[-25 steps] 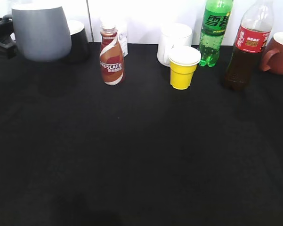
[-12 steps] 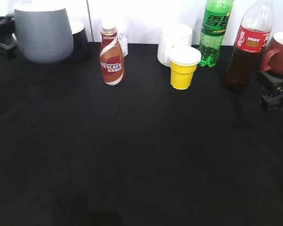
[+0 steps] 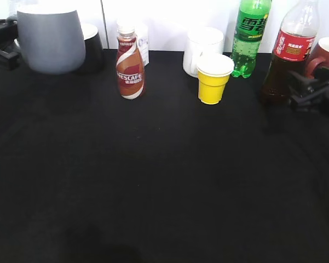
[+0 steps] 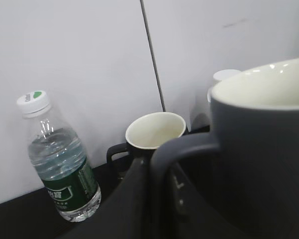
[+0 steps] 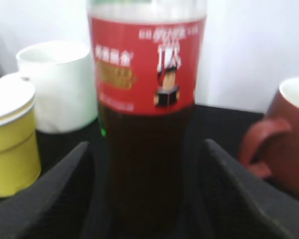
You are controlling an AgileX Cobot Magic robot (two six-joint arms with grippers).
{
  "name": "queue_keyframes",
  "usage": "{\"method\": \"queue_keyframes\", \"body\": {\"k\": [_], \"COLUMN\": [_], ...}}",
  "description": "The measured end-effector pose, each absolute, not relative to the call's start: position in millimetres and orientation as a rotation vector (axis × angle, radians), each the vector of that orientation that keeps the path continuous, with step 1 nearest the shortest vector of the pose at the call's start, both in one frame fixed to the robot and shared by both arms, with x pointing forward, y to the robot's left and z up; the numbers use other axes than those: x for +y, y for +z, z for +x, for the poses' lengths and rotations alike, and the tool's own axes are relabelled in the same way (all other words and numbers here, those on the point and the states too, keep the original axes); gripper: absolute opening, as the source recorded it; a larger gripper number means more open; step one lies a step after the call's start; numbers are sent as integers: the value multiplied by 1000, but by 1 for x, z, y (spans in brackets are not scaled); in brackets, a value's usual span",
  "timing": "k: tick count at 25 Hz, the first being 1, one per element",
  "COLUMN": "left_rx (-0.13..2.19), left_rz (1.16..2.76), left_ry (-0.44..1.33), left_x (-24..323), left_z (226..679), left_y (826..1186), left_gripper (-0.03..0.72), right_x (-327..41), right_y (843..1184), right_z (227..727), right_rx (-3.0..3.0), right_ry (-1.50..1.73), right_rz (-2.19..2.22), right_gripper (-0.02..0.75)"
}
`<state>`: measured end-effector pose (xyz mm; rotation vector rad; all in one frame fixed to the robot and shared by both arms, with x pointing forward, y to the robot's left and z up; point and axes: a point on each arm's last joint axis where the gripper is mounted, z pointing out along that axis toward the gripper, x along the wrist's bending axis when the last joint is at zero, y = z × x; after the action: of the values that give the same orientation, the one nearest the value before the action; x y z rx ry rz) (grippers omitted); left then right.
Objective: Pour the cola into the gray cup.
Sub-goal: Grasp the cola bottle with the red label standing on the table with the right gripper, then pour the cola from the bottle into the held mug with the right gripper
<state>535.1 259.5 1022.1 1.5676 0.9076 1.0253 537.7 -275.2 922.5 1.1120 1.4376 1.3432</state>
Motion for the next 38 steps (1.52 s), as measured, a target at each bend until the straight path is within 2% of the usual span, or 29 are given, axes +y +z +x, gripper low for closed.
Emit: {"method": "queue_keyframes", "body": {"k": [3, 6, 12, 19, 23, 27, 38], "left_rx": [908, 907, 878, 873, 873, 873, 872], "left_rz": [1568, 1568, 1594, 1599, 1598, 1598, 1599], "left_ry": [1025, 1025, 1025, 1025, 1025, 1025, 1026], "left_x": [259, 259, 258, 258, 258, 258, 258], "left_z": [535, 535, 534, 534, 534, 534, 534], "left_y": [1022, 1022, 1021, 1021, 1021, 1021, 1021], "left_gripper": [55, 55, 55, 55, 55, 55, 55], "right_x": [-273, -272, -264, -261, -260, -259, -264], "right_y": [915, 923, 935, 914, 913, 914, 911], "right_z": [548, 559, 577, 581, 581, 580, 583], "right_rx": [1451, 1415, 1406, 1436, 1444, 1449, 1382], "right_ry": [1383, 1427, 1492, 1499, 1511, 1538, 1514], "right_rz": [1134, 1116, 1112, 1192, 1190, 1199, 1272], "right_gripper": [507, 557, 564, 564, 566, 633, 617]}}
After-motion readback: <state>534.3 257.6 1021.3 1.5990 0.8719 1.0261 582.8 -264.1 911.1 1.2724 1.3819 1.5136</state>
